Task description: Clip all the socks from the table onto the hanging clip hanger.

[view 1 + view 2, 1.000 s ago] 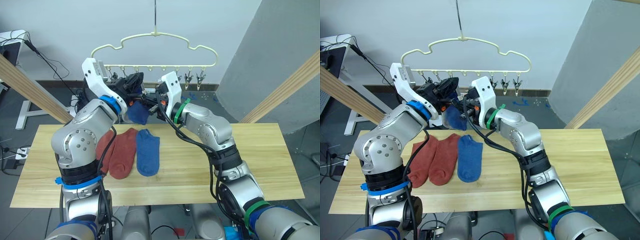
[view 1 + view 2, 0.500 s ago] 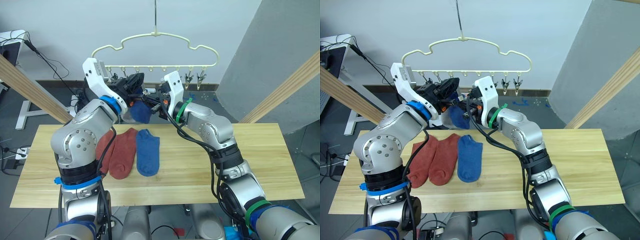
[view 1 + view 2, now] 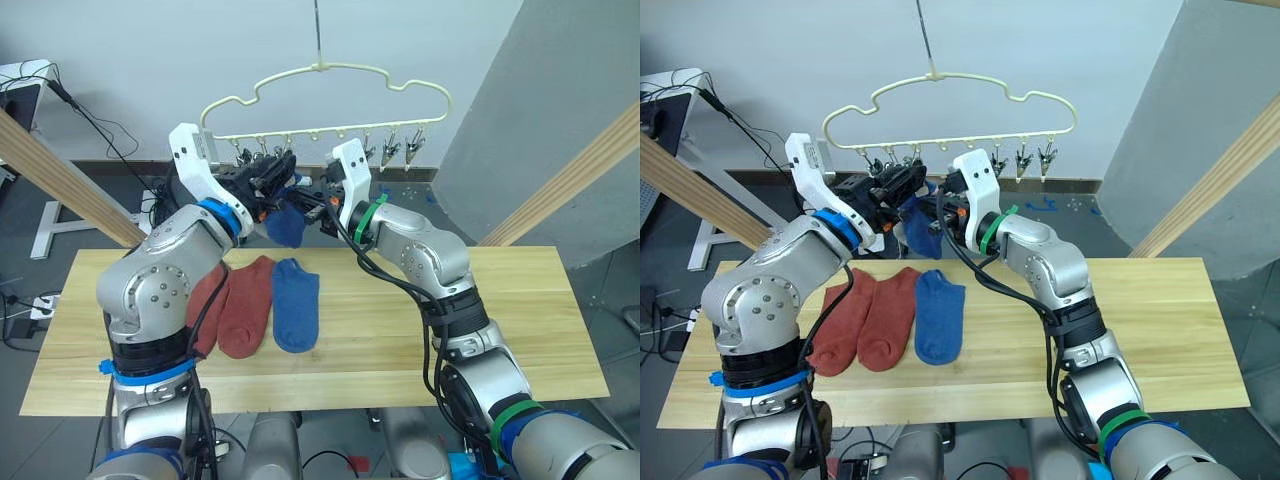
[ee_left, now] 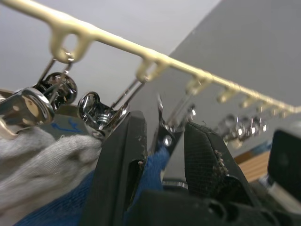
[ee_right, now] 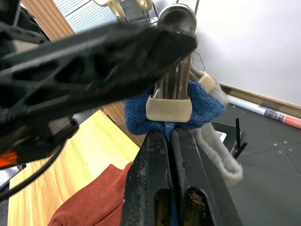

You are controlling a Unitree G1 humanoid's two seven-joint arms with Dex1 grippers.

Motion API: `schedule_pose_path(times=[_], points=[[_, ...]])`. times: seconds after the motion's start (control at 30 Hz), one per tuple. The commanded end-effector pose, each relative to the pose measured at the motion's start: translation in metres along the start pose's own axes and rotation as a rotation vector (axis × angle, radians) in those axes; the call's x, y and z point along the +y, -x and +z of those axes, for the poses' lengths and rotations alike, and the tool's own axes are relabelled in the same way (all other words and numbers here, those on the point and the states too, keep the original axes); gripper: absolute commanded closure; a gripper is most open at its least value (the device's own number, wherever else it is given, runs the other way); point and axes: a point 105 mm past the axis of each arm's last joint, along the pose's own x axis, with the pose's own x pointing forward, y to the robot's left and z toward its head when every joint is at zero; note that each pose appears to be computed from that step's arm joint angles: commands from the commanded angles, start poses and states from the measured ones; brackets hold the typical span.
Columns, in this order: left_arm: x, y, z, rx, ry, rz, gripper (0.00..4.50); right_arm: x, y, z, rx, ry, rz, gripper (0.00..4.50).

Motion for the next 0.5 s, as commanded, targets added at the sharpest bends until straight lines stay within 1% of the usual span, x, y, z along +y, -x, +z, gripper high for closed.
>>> schedule_pose_path(times=[0.03, 0.13, 0.23, 0.27, 0.5], points=[[-0.014, 0.008, 0.008, -0.033, -0.086, -0.048, 2.86, 0.012, 0.003, 0.011, -0.042, 0.018, 0.045, 4.26], [-0.018, 0.011, 0.007, -0.033, -0.135, -0.062, 2.86, 0.011, 0.005, 0.009, -0.030, 0.011, 0.048, 3.46], [-0.019, 0.023, 0.006, -0.025, -0.225, -0.062, 2.86, 0.010, 0.009, 0.004, -0.006, 0.014, 0.039, 2.35], [-0.018, 0.029, 0.007, -0.023, -0.257, -0.055, 2.86, 0.010, 0.012, 0.000, 0.010, 0.016, 0.036, 2.04], [-0.002, 0.057, 0.004, -0.006, -0.355, 0.022, 2.86, 0.013, 0.034, -0.014, 0.080, 0.032, 0.052, 2.04]])
